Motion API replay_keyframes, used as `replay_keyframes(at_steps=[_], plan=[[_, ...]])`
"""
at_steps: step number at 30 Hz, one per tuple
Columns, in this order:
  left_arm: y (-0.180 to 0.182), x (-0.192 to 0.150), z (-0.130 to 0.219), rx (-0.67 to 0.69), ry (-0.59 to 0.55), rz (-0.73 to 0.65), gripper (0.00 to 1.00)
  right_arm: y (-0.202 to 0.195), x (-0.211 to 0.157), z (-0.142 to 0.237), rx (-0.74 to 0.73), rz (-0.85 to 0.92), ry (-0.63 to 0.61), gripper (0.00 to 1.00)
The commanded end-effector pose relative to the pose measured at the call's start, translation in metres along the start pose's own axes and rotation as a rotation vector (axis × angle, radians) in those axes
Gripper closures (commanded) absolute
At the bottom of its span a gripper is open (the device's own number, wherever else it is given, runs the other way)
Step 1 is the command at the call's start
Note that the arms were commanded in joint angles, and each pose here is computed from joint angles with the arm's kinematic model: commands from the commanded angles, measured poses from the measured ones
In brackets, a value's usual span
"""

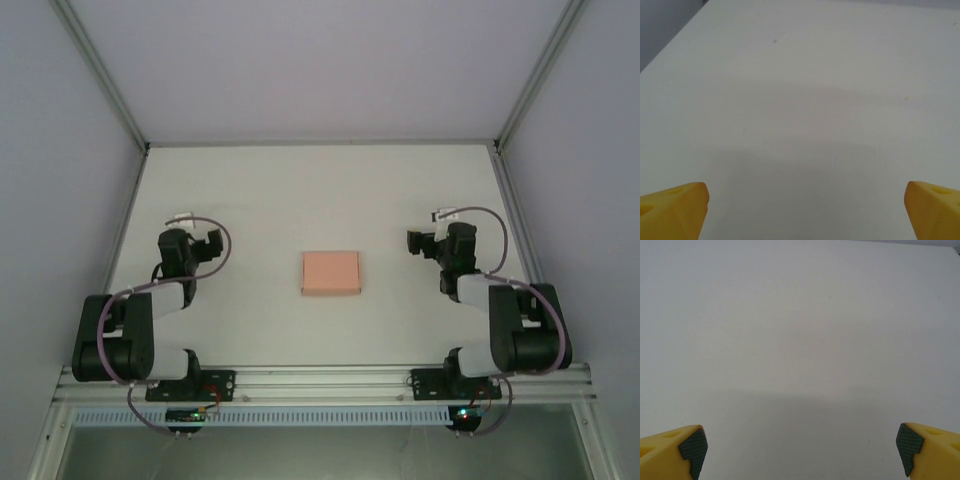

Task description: Assemble paper box

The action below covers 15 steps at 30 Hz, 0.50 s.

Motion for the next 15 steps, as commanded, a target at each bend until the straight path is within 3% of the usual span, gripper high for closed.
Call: replay_keyframes(at_steps=[1,3,6,8,11,15], plan=[[0.001,0.019,-0.002,-0.013,-0.1,-0.04,0.0,-0.004,0.001,-0.005,0.049,-0.073,-0.138,0.02],[0.004,0.018,-0.001,0.023,-0.111,-0.049,0.0,-0.014,0.003,-0.007,0.038,-0.075,-0.049,0.01],[0.011,-0.001,-0.005,0.093,-0.232,0.0,0.0,-0.014,0.001,-0.009,0.027,-0.115,-0.053,0.01],[0.01,-0.008,-0.003,0.066,-0.147,0.005,0.01,-0.017,0.005,-0.009,-0.01,-0.103,-0.086,0.01],[0.013,-0.005,-0.005,0.092,-0.194,0.009,0.01,-0.015,0.003,-0.009,-0.005,-0.115,-0.074,0.01],[0.009,-0.002,-0.014,0.072,-0.139,-0.008,0.01,-0.014,0.003,-0.009,-0.003,-0.114,-0.078,0.01]])
Point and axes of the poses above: each hand's point on the last joint's axis, 136 mm out from that joint toward the fingers, its own z axis back along the fingers, its own y axis along the line the jaws close on, x = y × z, the point moved 7 cm from there along z, back along the fingers, and after that the axes turned 13 degrees about -z, right-handed, at the moved point
